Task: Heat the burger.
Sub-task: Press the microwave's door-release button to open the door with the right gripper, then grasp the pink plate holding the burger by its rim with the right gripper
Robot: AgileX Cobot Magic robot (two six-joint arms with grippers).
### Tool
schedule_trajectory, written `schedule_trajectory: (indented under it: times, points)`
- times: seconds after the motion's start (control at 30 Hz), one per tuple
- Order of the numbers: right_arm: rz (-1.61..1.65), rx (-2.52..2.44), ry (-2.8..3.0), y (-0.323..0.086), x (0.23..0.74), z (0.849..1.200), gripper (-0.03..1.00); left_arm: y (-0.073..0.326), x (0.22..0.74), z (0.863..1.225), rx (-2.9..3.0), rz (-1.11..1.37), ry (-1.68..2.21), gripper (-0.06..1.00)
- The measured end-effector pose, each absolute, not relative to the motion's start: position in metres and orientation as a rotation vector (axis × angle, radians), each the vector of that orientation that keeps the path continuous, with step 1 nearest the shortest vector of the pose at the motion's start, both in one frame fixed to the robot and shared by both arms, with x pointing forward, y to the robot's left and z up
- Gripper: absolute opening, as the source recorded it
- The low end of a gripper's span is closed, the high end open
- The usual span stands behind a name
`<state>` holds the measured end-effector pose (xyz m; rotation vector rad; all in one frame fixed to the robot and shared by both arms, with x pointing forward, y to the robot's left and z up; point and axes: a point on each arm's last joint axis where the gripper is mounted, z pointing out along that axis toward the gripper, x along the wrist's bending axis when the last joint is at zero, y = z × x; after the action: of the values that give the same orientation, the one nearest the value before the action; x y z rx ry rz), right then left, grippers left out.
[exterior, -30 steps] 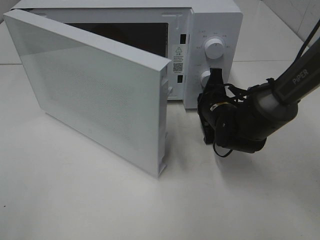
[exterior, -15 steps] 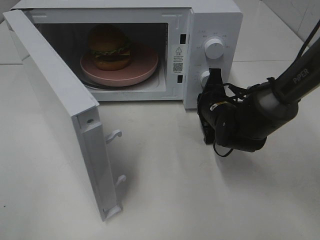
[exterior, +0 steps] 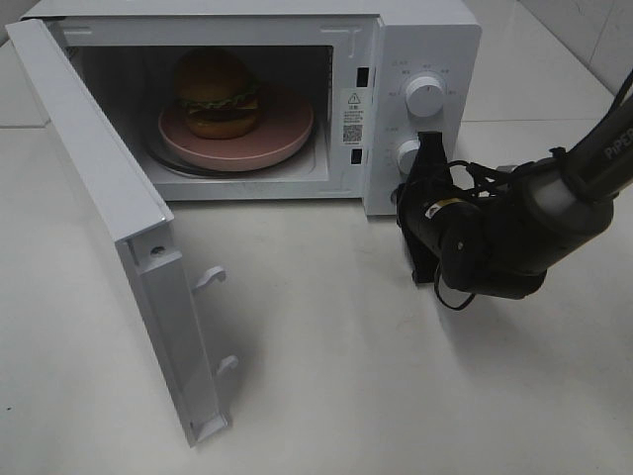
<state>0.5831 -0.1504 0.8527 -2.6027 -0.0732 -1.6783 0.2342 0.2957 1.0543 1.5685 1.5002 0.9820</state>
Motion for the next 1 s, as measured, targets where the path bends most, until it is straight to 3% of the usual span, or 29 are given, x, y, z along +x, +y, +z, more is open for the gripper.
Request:
schedule_trajectory:
  times: [1.0]
  points:
    - [-1.484,-2.641,-0.251,-0.167,0.515,0.888,0.02,0.296,0.234,1.054,1.569,0.982,1.500,0.98]
